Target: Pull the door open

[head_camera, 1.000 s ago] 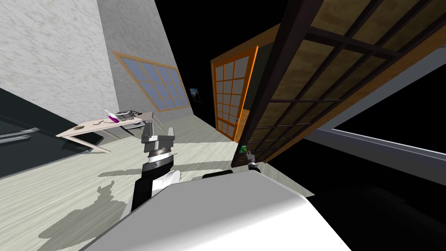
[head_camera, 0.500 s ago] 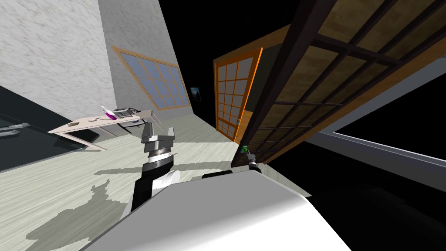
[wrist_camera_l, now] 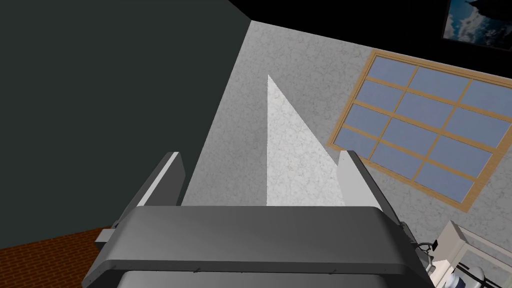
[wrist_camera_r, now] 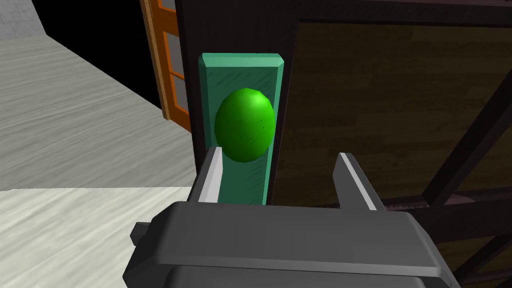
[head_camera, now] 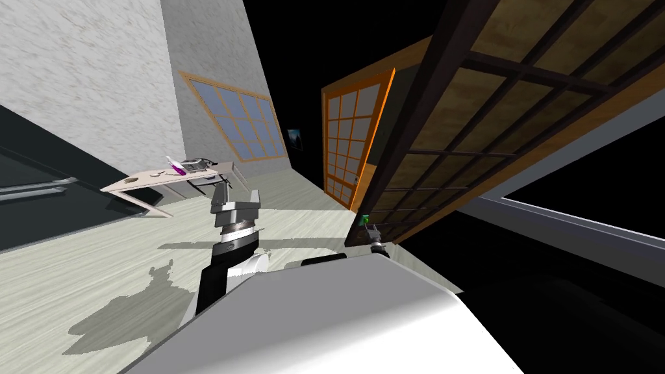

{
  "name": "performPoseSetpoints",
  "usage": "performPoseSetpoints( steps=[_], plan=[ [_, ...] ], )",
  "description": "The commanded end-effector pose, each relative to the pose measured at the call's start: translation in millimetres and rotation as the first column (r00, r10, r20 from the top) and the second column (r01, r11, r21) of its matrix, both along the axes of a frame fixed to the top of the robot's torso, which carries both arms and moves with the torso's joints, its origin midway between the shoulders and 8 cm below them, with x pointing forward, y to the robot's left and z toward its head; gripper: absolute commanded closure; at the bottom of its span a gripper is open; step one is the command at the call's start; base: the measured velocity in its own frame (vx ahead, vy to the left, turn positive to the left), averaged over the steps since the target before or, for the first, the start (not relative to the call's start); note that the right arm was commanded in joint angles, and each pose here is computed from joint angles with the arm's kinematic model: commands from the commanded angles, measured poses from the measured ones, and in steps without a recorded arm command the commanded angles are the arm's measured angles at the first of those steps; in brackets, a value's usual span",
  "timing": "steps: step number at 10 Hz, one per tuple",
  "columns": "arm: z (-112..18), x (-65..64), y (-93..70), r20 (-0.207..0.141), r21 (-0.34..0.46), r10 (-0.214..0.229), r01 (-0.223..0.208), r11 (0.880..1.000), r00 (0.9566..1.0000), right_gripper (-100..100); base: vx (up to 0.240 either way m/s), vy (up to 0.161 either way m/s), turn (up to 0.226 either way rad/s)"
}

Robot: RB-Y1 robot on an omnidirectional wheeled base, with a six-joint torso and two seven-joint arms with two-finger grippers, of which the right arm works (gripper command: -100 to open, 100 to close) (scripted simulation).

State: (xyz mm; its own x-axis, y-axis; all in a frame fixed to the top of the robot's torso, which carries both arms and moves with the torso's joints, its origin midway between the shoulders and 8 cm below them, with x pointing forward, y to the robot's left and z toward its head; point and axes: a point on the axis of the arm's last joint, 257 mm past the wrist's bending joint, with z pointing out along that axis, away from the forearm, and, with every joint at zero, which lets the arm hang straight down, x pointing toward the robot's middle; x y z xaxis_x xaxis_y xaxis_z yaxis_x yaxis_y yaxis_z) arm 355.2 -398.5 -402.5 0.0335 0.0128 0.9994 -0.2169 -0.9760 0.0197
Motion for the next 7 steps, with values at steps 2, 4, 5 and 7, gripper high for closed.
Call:
performPoseSetpoints(
  steps=[2,4,5,7],
  plan=[
    [2.1,-4.5,15.9,0.016,0.006,0.055,-0.055,0.998,0.9983,-100,-0.215,-0.039,0.119],
    [3.6,-8.7,26.7,0.027,0.009,0.094,-0.094,0.996,0.9953,-100,-0.223,-0.068,0.131],
    [4.3,-11.0,32.3,0.032,0.012,0.114,-0.114,0.993,0.993,-100,-0.224,-0.056,0.106],
    [3.8,-8.6,19.0,0.032,0.008,0.071,-0.071,0.997,0.997,-100,-0.062,-0.021,0.142]
  ],
)
